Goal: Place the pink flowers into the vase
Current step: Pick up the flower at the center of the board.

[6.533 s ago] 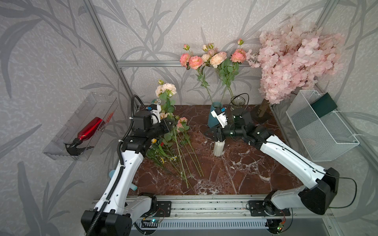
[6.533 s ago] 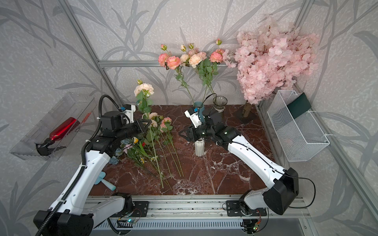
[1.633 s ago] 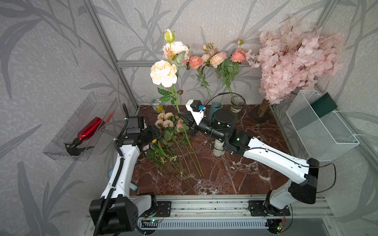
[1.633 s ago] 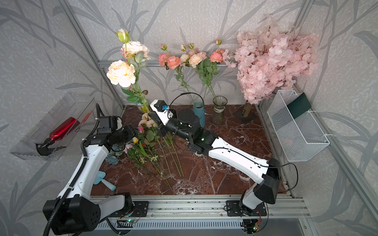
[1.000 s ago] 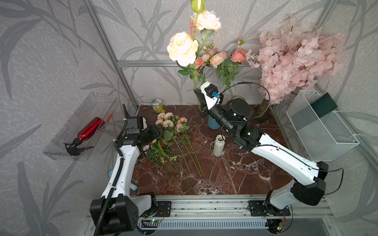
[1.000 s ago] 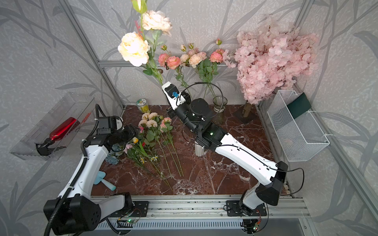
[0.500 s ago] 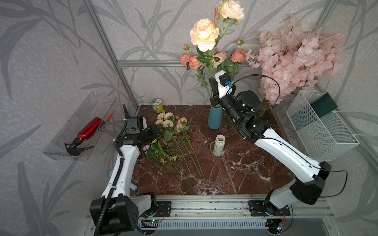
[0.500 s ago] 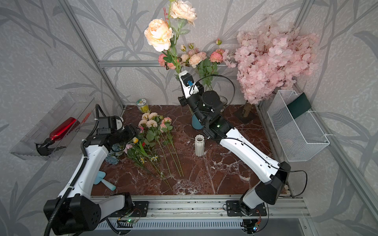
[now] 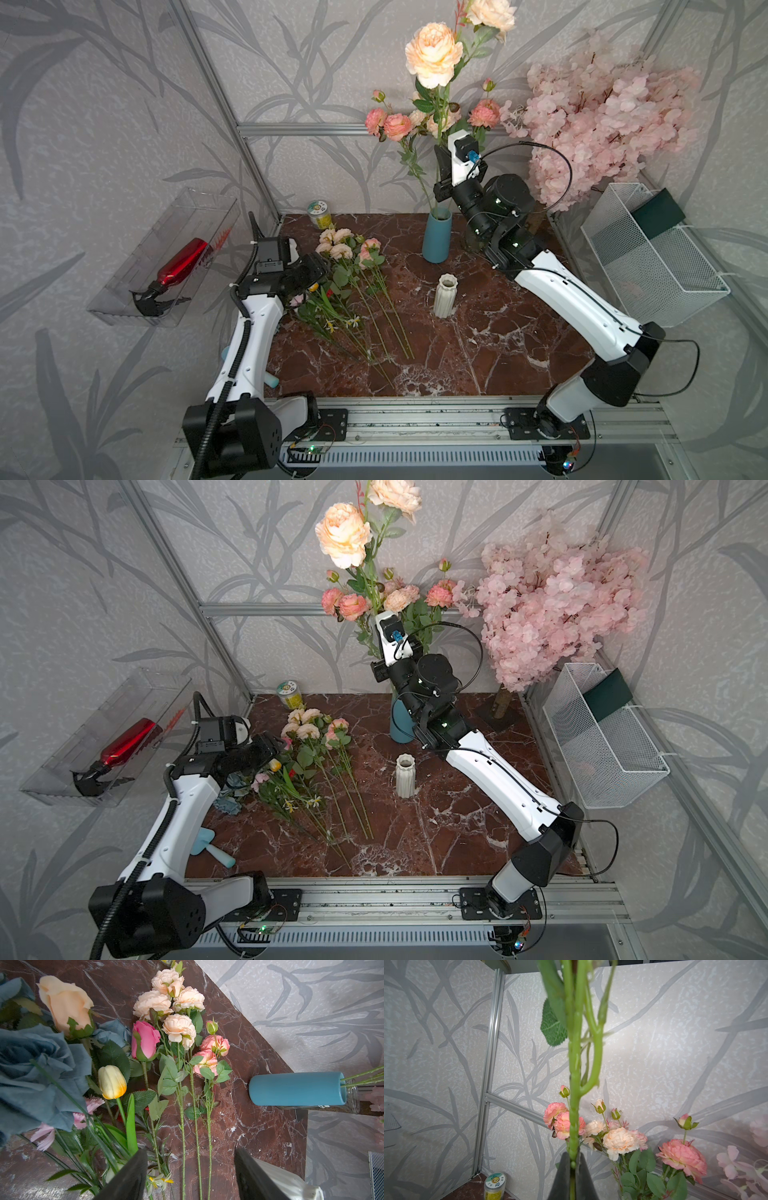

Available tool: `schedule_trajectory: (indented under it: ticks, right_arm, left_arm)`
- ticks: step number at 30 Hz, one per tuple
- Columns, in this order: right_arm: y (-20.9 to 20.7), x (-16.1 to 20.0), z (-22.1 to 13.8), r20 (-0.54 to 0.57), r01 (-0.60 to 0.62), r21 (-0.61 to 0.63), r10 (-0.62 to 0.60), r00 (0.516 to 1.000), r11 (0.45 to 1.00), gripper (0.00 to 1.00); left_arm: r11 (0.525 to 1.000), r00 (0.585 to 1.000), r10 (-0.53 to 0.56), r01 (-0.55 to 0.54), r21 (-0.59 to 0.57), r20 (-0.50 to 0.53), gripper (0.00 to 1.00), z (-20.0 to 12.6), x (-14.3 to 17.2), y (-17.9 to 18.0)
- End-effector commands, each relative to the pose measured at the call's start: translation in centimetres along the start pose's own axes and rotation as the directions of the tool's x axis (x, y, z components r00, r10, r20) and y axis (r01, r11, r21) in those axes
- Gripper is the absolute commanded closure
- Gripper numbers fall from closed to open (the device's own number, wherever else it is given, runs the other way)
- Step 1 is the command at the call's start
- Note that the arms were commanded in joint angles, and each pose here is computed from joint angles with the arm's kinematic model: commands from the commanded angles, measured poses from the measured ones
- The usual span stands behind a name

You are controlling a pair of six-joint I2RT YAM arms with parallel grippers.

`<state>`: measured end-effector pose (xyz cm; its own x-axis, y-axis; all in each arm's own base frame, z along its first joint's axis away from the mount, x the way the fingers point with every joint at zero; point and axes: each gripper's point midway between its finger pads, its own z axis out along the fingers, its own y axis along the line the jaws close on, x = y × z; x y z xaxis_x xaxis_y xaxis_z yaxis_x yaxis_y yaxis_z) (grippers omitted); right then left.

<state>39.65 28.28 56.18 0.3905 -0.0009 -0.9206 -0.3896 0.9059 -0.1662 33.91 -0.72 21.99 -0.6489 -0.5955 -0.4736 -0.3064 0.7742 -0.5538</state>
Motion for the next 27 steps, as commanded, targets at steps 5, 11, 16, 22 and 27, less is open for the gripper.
schedule_trajectory:
  ticks: [5,11,16,22,27]
  right_arm:
    - [-1.7,-1.2,1.5,0.066,-0.034,0.025,0.032,0.997,0.999,1.0]
    - [-2.4,0.6,2.7,0.053,-0.056,0.025,0.054,0.997,0.998,1.0]
    - [-2.9,1.5,3.5,0.044,-0.063,0.03,0.062,0.997,0.998,1.0]
    - [-3.8,2.0,4.1,0.035,-0.063,0.041,0.061,0.997,0.997,1.0]
    - [-3.8,2.6,4.3,0.022,-0.073,0.036,0.072,0.997,0.997,1.0]
  left_arm:
    - [1.0,1.0,0.007,-0.008,0.003,0.01,0.33,-0.2,-0.1,0.2]
    - [1.0,1.0,0.004,-0.004,0.001,0.004,0.33,0.0,0.0,0.3]
    - [1.0,1.0,0.003,-0.003,-0.001,-0.001,0.33,0.2,0.0,0.4]
    - [1.0,1.0,0.002,-0.002,-0.001,0.002,0.33,0.1,0.0,0.4]
    - [1.0,1.0,-0.002,0.002,-0.004,0.002,0.33,0.2,-0.1,0.6]
